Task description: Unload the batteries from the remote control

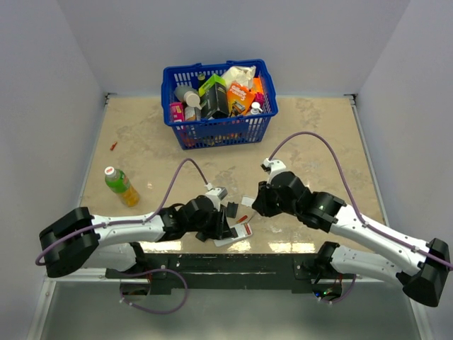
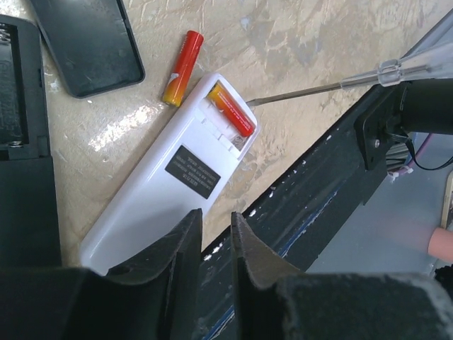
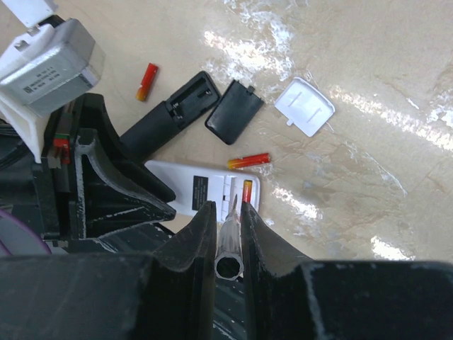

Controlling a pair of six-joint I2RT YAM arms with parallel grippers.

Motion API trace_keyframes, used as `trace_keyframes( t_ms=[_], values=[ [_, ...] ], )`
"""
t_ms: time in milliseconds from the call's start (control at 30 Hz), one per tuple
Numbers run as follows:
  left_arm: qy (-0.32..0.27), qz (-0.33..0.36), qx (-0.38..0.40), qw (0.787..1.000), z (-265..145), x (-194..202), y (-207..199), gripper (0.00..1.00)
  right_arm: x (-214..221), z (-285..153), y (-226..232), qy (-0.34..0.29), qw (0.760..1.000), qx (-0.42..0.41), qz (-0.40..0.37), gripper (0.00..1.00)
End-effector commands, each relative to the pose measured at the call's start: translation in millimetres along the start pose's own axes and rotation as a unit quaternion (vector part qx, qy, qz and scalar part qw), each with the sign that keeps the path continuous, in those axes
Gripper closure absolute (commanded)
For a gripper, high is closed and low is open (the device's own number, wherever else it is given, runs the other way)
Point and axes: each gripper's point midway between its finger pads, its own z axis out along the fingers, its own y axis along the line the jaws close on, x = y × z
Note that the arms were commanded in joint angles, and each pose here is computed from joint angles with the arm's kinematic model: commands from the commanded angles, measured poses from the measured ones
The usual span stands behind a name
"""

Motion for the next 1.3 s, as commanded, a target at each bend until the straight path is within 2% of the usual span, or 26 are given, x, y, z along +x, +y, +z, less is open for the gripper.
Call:
trace_keyframes(
  t_ms=[0,467,767,900,1267],
  values=[
    [-0.016,-0.006,0.016,1.0,2,-3,-4,0.73,7,3,-9,-0.001,1.0,0.013,-0.001,1.0],
    [-0.008,-0.011,-0.038,0.999,6,9,25,0.72,19,18,-15,0.014,1.0,0.02,-0.006,1.0],
    [-0.005,-0.012,-0.046,0.999,6,14,32,0.72,-4,-4,0,-0.016,1.0,-0.005,-0.003,1.0],
    [-0.004,-0.013,-0.051,0.999,6,15,35,0.72,0,-5,3,-0.011,1.0,-0.018,-0.005,1.0],
    [-0.006,-0.012,-0.058,0.998,5,13,36,0.72,11,11,-17,-0.017,1.0,0.019,-0.014,1.0]
  ],
)
